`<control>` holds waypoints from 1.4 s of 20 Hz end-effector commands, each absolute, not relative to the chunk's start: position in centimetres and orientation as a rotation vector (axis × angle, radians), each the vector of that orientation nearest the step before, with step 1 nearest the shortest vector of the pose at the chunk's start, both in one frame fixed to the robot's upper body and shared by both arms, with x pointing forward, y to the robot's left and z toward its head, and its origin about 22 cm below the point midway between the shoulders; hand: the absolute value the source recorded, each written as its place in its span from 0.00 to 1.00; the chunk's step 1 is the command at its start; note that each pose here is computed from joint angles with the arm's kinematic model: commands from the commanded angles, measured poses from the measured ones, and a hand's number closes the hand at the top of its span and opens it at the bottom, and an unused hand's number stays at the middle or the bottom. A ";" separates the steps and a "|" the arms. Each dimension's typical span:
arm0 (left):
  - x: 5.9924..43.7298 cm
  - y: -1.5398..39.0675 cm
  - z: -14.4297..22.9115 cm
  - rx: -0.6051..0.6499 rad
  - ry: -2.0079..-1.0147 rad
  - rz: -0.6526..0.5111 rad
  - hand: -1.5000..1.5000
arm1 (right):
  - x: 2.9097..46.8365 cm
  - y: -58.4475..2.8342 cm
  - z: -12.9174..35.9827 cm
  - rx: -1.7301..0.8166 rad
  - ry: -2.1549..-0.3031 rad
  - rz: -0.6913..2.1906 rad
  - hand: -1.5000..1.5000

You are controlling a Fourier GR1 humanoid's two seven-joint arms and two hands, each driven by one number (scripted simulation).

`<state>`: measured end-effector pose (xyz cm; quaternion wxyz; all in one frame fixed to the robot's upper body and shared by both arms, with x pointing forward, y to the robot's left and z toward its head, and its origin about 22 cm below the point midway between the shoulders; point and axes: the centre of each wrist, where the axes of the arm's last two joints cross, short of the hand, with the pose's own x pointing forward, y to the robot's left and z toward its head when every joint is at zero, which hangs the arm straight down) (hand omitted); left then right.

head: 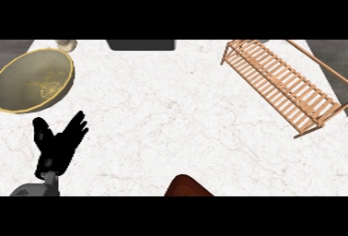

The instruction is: Pick the eggplant from the tray and place it in the tiered shelf

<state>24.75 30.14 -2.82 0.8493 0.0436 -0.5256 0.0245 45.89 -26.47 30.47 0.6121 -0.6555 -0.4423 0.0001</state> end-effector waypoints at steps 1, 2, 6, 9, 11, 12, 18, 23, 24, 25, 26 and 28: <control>25.0 30.3 -2.8 0.088 -1.105 0.061 0.50 | 45.5 -28.1 29.9 -1.471 -1.069 -0.240 0.00; 24.8 29.7 -2.5 0.081 -1.104 0.051 0.50 | 45.3 -28.1 31.2 -1.472 -1.083 -0.284 0.00; 24.3 29.8 -2.4 0.082 -1.113 0.047 0.50 | 45.3 -26.4 31.7 -1.399 -1.154 -0.382 0.00; 24.8 30.2 -2.7 0.095 -1.115 0.045 0.50 | 44.9 -27.5 31.4 -1.337 -1.242 -0.479 0.00; 24.5 29.7 -2.7 0.103 -1.113 0.044 0.50 | 44.7 -25.9 32.9 -1.304 -1.297 -0.541 0.00; 25.4 30.5 -2.4 0.105 -1.122 0.054 0.50 | 44.4 -27.4 31.9 -1.278 -1.316 -0.583 0.00; 24.8 31.7 -2.6 0.102 -1.109 0.067 0.50 | 42.5 -29.7 35.9 -1.341 -1.392 -0.779 0.00; 24.8 30.2 -3.8 0.131 -1.097 0.075 0.50 | 41.1 -32.5 36.5 -1.459 -1.321 -0.880 0.00; 24.5 31.0 -3.6 0.125 -1.085 0.114 0.50 | 40.4 -33.4 36.5 -1.461 -1.325 -0.899 0.00; 23.9 31.0 -4.2 0.147 -1.096 0.098 0.50 | 40.1 -34.2 35.9 -1.469 -1.331 -0.946 0.00; 23.9 31.7 -3.4 0.133 -1.072 0.077 0.50 | 39.4 -34.3 37.8 -1.461 -1.343 -0.999 0.00; 23.0 31.3 -4.2 0.131 -1.067 0.101 0.50 | 38.5 -35.4 37.9 -1.464 -1.331 -1.040 0.00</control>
